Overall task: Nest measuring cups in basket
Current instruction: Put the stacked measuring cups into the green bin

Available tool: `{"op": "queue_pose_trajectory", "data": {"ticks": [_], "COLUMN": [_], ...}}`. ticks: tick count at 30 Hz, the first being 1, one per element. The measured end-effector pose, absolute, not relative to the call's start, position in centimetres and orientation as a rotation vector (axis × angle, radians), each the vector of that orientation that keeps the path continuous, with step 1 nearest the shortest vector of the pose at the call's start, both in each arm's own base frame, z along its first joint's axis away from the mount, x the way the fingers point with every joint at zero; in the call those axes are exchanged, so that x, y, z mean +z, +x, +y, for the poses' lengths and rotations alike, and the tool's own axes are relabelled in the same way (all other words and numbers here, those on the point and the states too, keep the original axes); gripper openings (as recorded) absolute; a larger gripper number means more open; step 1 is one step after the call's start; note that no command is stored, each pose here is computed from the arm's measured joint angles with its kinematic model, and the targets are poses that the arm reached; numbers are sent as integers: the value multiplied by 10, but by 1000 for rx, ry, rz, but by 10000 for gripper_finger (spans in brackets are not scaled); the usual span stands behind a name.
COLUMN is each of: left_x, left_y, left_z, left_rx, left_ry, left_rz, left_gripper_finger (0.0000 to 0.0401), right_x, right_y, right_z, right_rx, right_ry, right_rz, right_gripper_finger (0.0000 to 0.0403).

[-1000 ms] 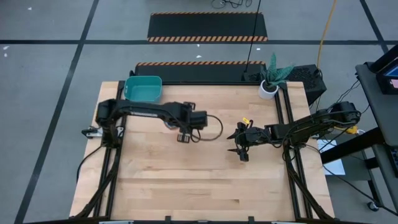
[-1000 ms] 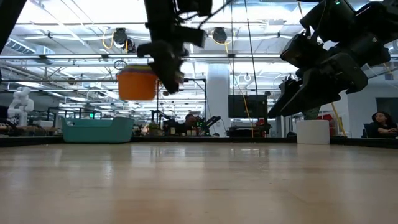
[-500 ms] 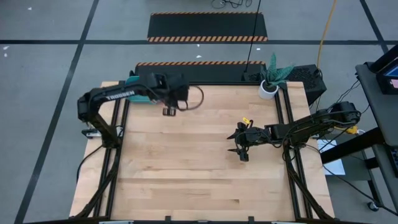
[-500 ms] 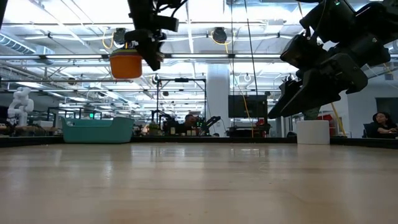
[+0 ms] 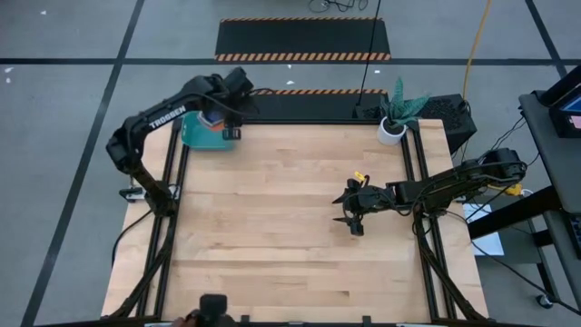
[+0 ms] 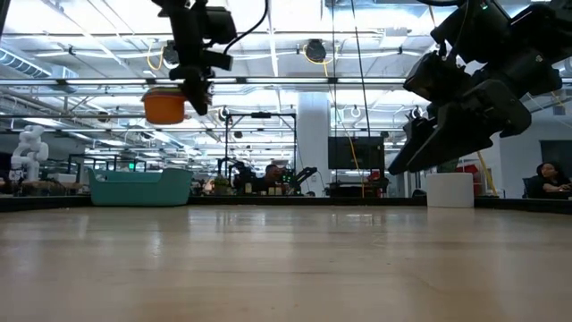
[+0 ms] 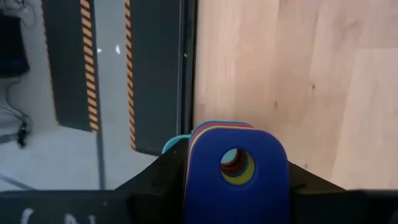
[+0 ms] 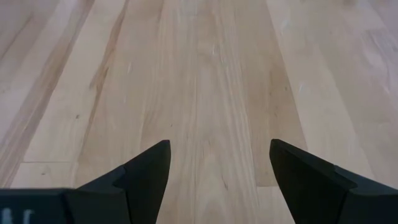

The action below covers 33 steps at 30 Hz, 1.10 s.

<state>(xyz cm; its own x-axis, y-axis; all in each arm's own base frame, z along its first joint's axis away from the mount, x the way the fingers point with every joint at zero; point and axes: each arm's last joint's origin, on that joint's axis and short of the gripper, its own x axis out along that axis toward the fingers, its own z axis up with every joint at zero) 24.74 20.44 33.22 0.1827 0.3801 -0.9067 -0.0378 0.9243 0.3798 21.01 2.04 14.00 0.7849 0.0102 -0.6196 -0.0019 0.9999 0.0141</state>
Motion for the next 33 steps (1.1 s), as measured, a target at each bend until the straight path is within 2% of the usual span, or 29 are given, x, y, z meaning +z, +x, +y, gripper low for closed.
{"op": "queue_pose_trajectory", "data": {"ticks": [7, 14, 24, 33], "left_x": [312, 270, 238, 211], "left_y": [237, 224, 198, 192], "left_z": [222, 230, 244, 243], "left_rx": [241, 218, 281, 228], "left_ry": [248, 256, 195, 265], "left_rz": [1311, 1390, 1478, 1473], "left_gripper_finger": [137, 136, 135, 135], "right_x": [140, 139, 139, 143], "right_y": [210, 209, 210, 213], "right_z": [20, 20, 20, 13], "right_rx": [6, 4, 24, 18], "right_ry": [15, 18, -50, -118], "right_rz": [672, 682, 677, 626], "right_gripper_finger": [265, 265, 265, 265]}}
